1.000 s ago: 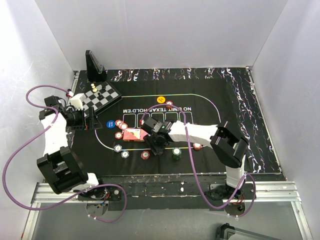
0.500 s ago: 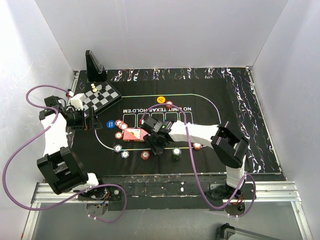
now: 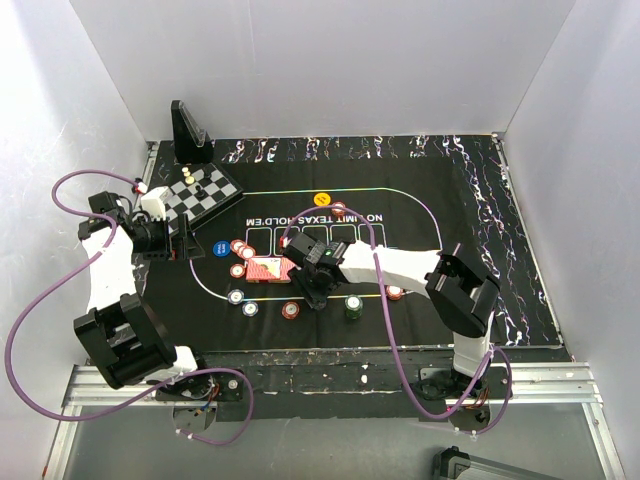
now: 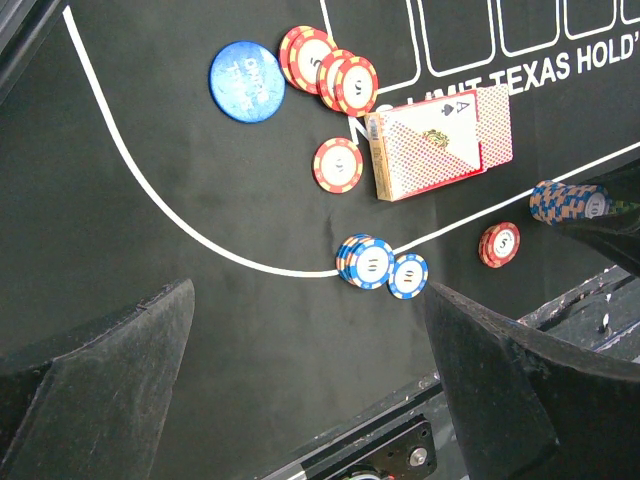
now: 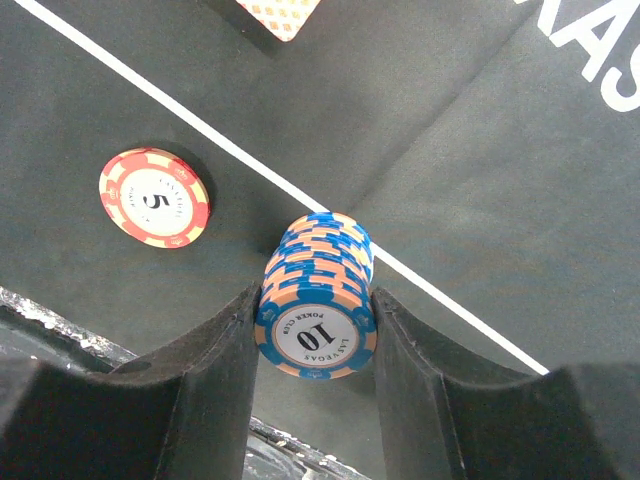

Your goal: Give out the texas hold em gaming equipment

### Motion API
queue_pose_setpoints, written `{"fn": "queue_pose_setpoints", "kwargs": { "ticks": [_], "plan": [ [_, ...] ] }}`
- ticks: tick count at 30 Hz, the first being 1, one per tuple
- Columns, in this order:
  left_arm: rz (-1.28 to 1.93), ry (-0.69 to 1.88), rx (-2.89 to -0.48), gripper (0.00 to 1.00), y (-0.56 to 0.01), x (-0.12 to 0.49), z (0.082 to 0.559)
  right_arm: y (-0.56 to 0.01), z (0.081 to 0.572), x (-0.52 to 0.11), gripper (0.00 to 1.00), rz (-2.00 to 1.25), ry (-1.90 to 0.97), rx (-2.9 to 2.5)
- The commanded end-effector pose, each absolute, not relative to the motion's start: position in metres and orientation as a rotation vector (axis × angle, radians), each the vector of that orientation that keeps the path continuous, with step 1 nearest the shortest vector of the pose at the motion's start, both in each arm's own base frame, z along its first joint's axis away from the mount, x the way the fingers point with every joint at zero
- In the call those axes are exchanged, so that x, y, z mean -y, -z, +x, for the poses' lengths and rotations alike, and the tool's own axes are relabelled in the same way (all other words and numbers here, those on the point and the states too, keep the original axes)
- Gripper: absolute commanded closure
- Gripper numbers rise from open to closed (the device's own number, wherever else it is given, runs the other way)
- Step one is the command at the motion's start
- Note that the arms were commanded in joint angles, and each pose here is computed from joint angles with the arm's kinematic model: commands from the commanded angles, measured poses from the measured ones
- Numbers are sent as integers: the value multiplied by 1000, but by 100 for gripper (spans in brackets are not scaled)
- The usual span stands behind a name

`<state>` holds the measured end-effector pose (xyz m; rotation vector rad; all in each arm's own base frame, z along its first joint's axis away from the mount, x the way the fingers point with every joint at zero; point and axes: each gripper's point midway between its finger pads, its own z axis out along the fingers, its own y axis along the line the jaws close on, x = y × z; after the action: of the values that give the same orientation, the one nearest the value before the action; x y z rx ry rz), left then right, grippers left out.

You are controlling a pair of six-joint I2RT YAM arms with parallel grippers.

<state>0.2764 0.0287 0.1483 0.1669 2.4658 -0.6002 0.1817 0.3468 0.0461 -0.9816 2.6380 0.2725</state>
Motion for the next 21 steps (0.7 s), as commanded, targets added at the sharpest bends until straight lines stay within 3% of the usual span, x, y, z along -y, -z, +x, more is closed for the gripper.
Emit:
{"fn": "queue_pose_setpoints", "kwargs": {
  "ticks": [1, 5, 8, 21],
  "plan": [
    [208, 585, -2416, 0, -161, -25, 277, -62, 189, -351, 65, -950, -320, -2607],
    [214, 577, -2405, 0, -165, -26, 279, -60, 193, -348, 87, -924, -328, -2617],
    [212, 578, -2407, 0, -165, -26, 279, -62, 196, -348, 97, -909, -341, -2608],
    [207, 579, -2400, 0, -169, -27, 283, -122, 231, -341, 99, -839, -323, -2488]
  ]
}}
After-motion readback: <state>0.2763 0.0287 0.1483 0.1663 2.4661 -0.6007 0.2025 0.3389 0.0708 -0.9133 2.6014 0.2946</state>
